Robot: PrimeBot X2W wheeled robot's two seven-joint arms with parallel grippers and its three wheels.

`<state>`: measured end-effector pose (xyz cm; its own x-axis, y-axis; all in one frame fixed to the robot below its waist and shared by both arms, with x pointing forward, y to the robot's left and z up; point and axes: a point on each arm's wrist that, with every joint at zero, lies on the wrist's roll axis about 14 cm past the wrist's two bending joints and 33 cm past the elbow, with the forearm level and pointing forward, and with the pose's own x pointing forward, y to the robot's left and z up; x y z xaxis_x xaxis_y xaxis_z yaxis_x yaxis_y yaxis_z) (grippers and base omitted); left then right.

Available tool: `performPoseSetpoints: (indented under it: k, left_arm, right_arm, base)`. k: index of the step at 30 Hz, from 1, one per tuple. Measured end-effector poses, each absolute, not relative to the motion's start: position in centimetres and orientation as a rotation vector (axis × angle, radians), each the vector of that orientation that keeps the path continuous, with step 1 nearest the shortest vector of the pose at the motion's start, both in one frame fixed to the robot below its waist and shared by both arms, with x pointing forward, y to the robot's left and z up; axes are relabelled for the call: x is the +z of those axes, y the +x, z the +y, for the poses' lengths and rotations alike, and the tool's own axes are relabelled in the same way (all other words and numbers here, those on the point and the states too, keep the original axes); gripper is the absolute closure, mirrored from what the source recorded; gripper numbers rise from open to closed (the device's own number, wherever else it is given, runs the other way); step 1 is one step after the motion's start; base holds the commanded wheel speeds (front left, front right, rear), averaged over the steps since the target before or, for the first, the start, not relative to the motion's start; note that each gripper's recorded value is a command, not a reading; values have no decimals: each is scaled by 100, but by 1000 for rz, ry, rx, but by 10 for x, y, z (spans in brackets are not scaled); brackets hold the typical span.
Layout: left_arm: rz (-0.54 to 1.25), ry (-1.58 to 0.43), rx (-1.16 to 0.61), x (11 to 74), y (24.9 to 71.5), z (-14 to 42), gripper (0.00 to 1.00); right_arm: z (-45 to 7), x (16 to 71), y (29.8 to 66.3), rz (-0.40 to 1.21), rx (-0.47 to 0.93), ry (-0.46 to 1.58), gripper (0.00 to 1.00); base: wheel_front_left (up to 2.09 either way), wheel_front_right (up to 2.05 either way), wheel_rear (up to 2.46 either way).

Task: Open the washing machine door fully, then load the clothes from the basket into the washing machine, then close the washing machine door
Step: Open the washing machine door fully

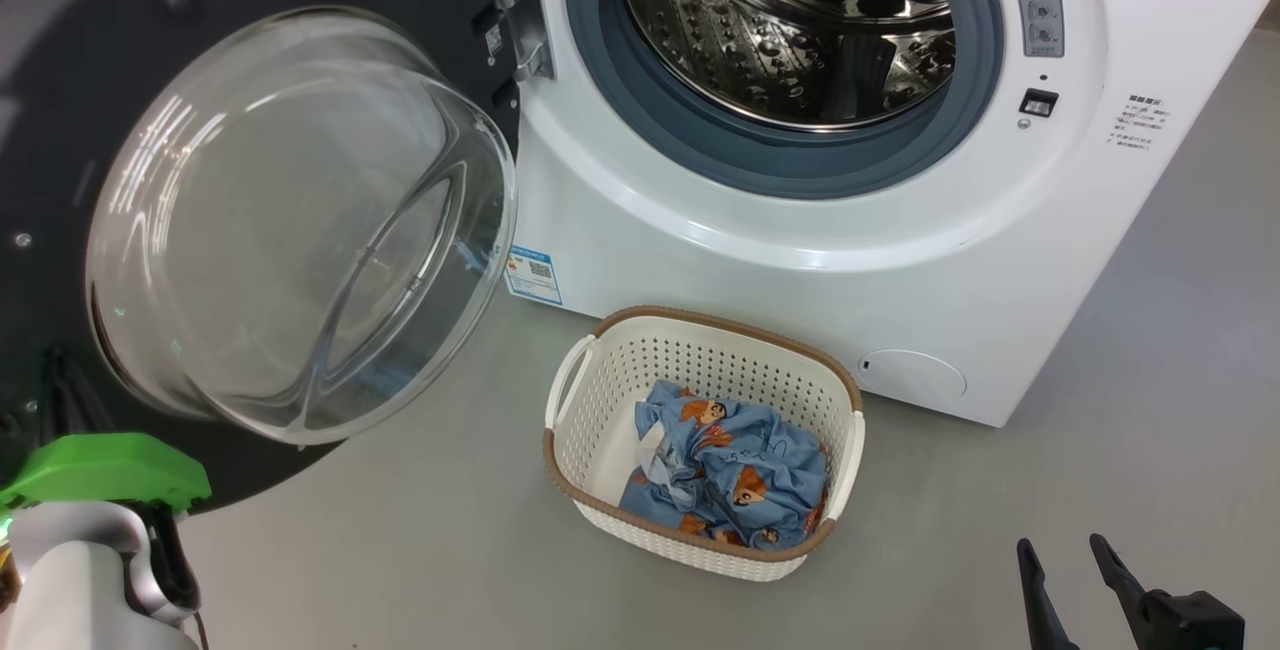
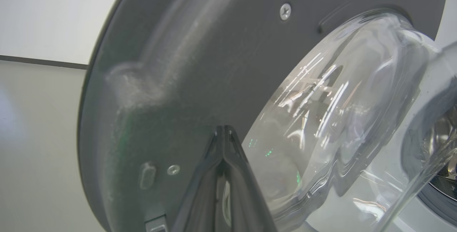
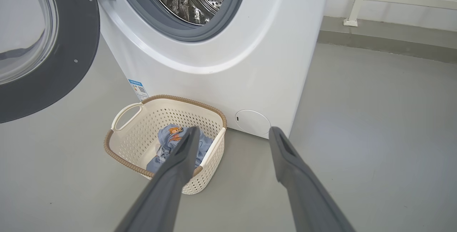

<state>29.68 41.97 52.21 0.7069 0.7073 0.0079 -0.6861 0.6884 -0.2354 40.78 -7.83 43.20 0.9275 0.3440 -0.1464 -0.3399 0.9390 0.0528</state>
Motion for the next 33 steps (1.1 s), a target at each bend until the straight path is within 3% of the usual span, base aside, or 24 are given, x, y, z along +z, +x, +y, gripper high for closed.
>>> performPoseSetpoints:
  k: [13, 16, 18, 28, 33]
  left_arm:
    - [-246, -294, 802, 552, 290, 415, 98]
    - [-299, -284, 782, 566, 285, 411, 55]
    - [-333, -272, 760, 574, 283, 406, 0]
    - [-438, -279, 456, 609, 311, 317, 0]
    - [-360, -287, 362, 586, 324, 283, 0]
  right_arm:
    - [-74, 444, 405, 124, 362, 26, 0]
    - [-73, 447, 404, 118, 365, 32, 0]
    - [-73, 449, 402, 113, 366, 34, 0]
    - [-86, 460, 390, 80, 334, 52, 0]
    - [-102, 465, 383, 65, 285, 80, 0]
  base:
    - [0, 0, 0]
    - [0, 0, 0]
    - [0, 0, 0]
    - [0, 0, 0]
    - [0, 0, 0]
